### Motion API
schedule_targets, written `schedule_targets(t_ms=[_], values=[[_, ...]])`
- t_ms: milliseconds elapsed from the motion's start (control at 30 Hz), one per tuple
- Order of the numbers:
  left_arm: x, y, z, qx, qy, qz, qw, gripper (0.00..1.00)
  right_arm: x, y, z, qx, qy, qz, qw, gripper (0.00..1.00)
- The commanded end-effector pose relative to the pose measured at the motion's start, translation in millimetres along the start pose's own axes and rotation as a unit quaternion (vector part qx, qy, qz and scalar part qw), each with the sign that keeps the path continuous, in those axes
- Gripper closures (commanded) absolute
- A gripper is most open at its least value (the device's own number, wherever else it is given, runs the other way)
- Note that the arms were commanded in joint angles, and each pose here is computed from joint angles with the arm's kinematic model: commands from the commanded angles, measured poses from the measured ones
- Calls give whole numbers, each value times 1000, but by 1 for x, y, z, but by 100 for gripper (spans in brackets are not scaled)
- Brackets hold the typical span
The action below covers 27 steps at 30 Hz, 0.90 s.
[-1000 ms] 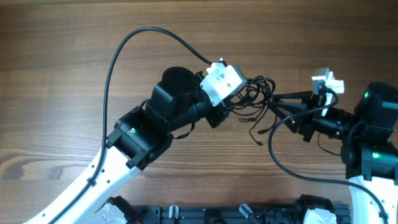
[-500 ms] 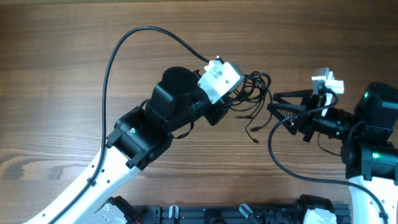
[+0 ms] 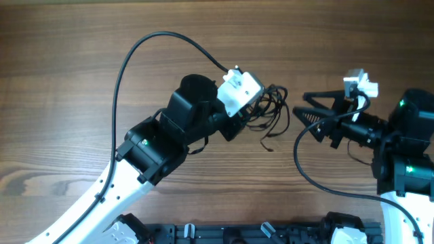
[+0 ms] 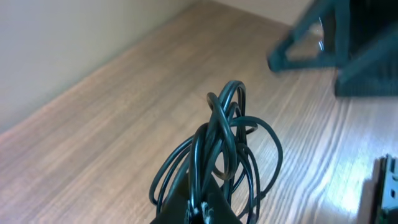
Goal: Untangle cables
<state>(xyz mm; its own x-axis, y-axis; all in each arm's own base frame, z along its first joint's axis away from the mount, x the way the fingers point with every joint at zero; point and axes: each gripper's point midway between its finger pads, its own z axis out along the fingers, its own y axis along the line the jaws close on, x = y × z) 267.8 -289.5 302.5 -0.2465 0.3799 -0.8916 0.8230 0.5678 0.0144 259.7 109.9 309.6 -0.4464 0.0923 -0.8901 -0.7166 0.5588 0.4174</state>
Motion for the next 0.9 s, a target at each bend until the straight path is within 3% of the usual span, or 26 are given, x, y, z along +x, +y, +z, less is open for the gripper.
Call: schedule_targets(t_ms=[0, 100, 200, 400, 667, 733, 867], values=[[0, -15, -2, 44, -1, 61, 997, 96, -18, -13, -1, 43, -25, -4, 999, 36], [-5, -34, -5, 97, -23, 114, 988, 96, -28, -13, -2, 44, -38, -47, 997, 34], [-18, -39, -7, 110, -52, 122, 985, 96, -21, -13, -2, 44, -26, -78, 996, 35], [-25, -38, -7, 107, -66, 126, 984, 96, -5, 12, -1, -31, -7, -124, 992, 36], [-30, -38, -8, 105, -76, 124, 984, 96, -5, 25, -2, -70, -11, -123, 990, 35], [-32, -40, -9, 113, -80, 110, 984, 96, -5, 22, -2, -60, -10, -123, 990, 35], [-35, -79, -24, 230, -103, 114, 961, 96, -10, -21, -2, 63, -7, -73, 995, 34]])
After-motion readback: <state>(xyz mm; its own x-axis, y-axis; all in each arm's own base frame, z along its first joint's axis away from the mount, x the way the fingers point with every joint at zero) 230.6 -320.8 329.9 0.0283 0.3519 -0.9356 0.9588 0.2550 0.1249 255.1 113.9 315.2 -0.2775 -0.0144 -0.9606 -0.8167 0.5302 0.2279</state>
